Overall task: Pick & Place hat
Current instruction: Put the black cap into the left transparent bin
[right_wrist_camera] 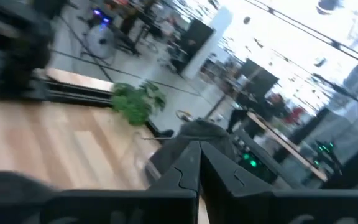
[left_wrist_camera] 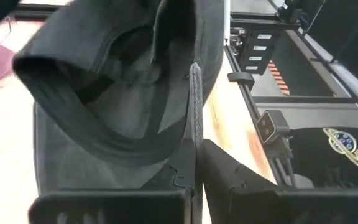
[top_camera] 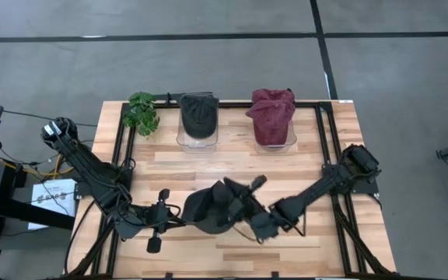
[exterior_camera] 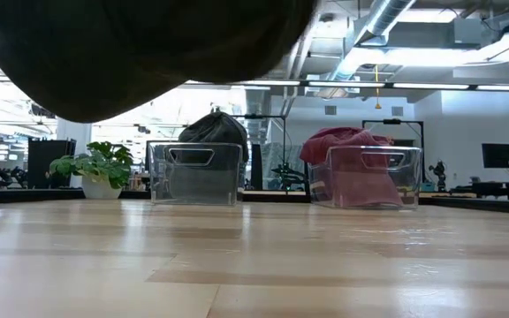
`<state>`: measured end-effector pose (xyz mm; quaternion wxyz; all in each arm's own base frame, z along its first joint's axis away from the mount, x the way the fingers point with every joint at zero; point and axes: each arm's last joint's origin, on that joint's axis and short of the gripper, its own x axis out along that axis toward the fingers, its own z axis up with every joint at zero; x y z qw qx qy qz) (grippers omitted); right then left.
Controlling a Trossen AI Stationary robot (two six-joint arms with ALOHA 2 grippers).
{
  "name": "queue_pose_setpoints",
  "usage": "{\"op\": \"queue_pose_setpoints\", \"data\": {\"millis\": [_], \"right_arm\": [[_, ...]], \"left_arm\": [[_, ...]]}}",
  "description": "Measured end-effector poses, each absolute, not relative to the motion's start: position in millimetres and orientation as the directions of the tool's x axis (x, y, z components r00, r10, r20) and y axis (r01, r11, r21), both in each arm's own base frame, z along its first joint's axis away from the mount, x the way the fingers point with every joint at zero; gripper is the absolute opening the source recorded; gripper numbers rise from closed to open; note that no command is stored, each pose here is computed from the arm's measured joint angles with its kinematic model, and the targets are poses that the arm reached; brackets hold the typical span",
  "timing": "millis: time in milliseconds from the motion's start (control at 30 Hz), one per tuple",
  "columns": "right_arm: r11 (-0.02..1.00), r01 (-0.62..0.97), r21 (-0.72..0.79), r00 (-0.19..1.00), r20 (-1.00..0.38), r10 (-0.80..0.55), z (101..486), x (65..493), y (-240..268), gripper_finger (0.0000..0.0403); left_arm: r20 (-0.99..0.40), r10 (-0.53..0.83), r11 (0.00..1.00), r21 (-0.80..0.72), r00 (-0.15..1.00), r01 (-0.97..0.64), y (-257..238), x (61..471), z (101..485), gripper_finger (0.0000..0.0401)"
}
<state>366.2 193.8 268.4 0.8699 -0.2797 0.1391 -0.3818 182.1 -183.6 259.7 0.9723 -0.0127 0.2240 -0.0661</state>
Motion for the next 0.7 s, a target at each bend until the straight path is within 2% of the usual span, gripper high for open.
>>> {"op": "queue_pose_setpoints", "data": {"millis": [133, 267, 533, 633, 700], "right_arm": [[0.531, 0.638, -0.559, 0.621, -0.036, -0.783, 265.4, 383.4, 160.8, 0.0], [0.596, 0.624, -0.506, 0.646, -0.097, -0.758, 246.8, 398.5, 133.6, 0.0], [0.756, 0.497, -0.425, 0.777, -0.17, -0.606, 223.2, 403.6, 155.3, 0.0], [0.756, 0.482, -0.443, 0.785, -0.165, -0.597, 222.1, 398.8, 167.3, 0.0], [0.68, 0.53, -0.508, 0.734, -0.128, -0.667, 223.8, 394.7, 170.9, 0.0]], "left_arm": [[-0.43, -0.137, 0.99, -0.039, 0.893, 0.133, -183.6, 182.5, 260.3, 0.0013], [-0.43, -0.135, 0.991, -0.038, 0.893, 0.132, -183.0, 183.2, 260.3, 0.0013], [-0.43, -0.136, 0.99, -0.023, 0.893, 0.14, -183.1, 183.2, 260.2, 0.0013], [-0.43, -0.135, 0.99, -0.022, 0.893, 0.139, -182.9, 183.5, 260.2, 0.0013], [-0.429, -0.138, 0.99, -0.024, 0.893, 0.141, -183.0, 183.6, 260.4, 0.0013]]}}
